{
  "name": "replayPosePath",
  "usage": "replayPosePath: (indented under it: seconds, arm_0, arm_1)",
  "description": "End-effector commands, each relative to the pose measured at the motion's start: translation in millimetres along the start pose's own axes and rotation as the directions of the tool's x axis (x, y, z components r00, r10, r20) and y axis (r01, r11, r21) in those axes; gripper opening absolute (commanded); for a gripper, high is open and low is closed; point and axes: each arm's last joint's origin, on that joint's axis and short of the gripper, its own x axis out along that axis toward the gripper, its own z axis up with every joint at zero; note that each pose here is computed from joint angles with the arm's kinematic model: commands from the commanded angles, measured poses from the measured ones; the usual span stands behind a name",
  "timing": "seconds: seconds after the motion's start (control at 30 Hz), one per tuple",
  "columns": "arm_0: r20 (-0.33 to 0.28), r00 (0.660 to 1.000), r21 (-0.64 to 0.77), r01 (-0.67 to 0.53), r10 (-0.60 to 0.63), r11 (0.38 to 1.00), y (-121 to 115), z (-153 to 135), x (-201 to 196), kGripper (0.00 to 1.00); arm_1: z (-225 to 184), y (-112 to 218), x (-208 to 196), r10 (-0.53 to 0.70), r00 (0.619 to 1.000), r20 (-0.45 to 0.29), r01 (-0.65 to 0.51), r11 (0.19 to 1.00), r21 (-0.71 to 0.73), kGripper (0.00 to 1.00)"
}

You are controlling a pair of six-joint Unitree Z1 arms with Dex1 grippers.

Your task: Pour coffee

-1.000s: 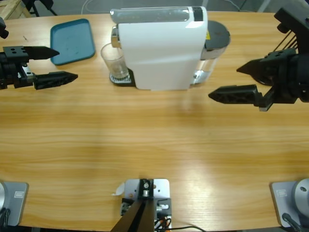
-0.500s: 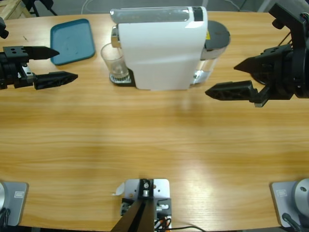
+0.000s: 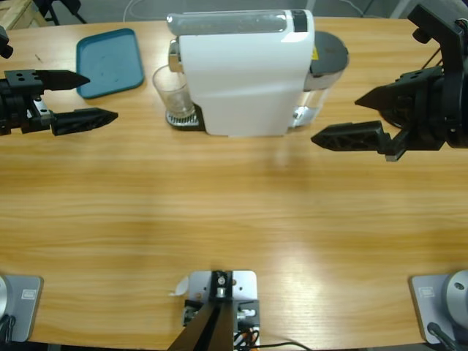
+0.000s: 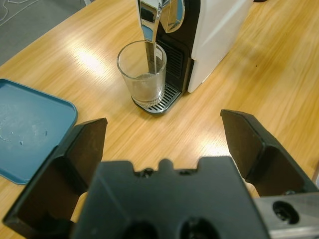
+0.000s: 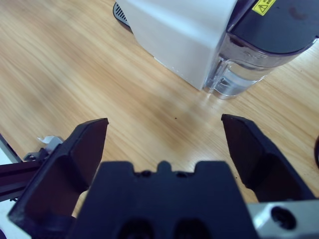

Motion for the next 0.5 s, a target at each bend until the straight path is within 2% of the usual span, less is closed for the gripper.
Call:
replayPosePath:
  seconds: [0.03, 0.5]
  arm_0:
    - [0.005, 1.000, -0.008, 0.019, -0.019, 1.000, -3.6, -2.3, -1.5, 1.000]
    - [0.003, 1.000, -0.009, 0.018, -0.018, 1.000, -3.0, -2.3, -0.7, 1.000]
  arm_1:
    - [-8.6, -1.0, 2.5, -0.019, 0.999, -0.040, 0.019, 1.000, 0.008, 1.000]
    - [-10.0, -0.8, 0.3, -0.011, 0.999, -0.044, 0.011, 1.000, 0.013, 1.000]
